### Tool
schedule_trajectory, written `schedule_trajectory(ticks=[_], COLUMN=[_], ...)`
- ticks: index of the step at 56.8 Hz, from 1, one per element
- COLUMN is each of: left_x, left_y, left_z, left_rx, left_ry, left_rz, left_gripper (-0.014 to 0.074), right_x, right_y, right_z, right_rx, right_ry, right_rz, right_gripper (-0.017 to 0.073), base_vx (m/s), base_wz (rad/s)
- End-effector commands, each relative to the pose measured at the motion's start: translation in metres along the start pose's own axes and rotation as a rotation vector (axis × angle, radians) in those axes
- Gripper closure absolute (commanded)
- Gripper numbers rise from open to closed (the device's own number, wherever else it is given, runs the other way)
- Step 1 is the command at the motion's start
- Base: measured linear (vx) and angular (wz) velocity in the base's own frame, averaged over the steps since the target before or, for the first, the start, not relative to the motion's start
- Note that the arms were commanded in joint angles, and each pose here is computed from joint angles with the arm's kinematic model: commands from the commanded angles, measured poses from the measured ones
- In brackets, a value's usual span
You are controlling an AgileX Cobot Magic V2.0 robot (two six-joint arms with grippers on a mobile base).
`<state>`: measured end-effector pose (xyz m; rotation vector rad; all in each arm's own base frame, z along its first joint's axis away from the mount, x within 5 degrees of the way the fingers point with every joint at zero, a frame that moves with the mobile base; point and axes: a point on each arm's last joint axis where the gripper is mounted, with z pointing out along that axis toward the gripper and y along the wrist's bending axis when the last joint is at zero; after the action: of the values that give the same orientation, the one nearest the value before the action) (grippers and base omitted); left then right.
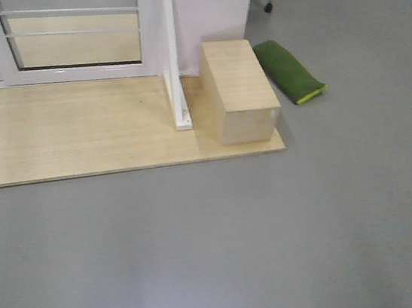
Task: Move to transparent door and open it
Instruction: 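Turn and drive the base toward the white-framed glass sliding door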
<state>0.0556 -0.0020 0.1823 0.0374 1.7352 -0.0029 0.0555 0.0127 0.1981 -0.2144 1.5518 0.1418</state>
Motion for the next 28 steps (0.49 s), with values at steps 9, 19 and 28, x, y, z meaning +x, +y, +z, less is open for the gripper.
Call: schedule_trajectory(ticks=[9, 19, 28], left_x=[-0.0046, -0.0046, -0.0046], left_y=[0.0003, 0.0003, 0.0003], left_z=[-0.0005, -0.0005, -0.0005], left_rx=[-0.001, -0.001, -0.001], left_ry=[-0.083, -0.083, -0.083], left_rz=[-0.008, -0.008, -0.008], left_gripper=[0.0591, 0.0591, 0.0591], right_x=[-0.0064, -0.0064, -0.0064], right_y=[0.0001, 0.0001, 0.0001], right_z=[-0.0006, -0.0006, -0.0006], right_rx=[0.001, 0.001, 0.001], right_ry=[-0.082, -0.082, -0.082], right_rz=[-0.010, -0.010, -0.010], right_gripper=[0.0561, 0.0561, 0.0561], base_vx=[0.51, 0.49, 0.49], base_wz=[0.69, 0.70, 0.63])
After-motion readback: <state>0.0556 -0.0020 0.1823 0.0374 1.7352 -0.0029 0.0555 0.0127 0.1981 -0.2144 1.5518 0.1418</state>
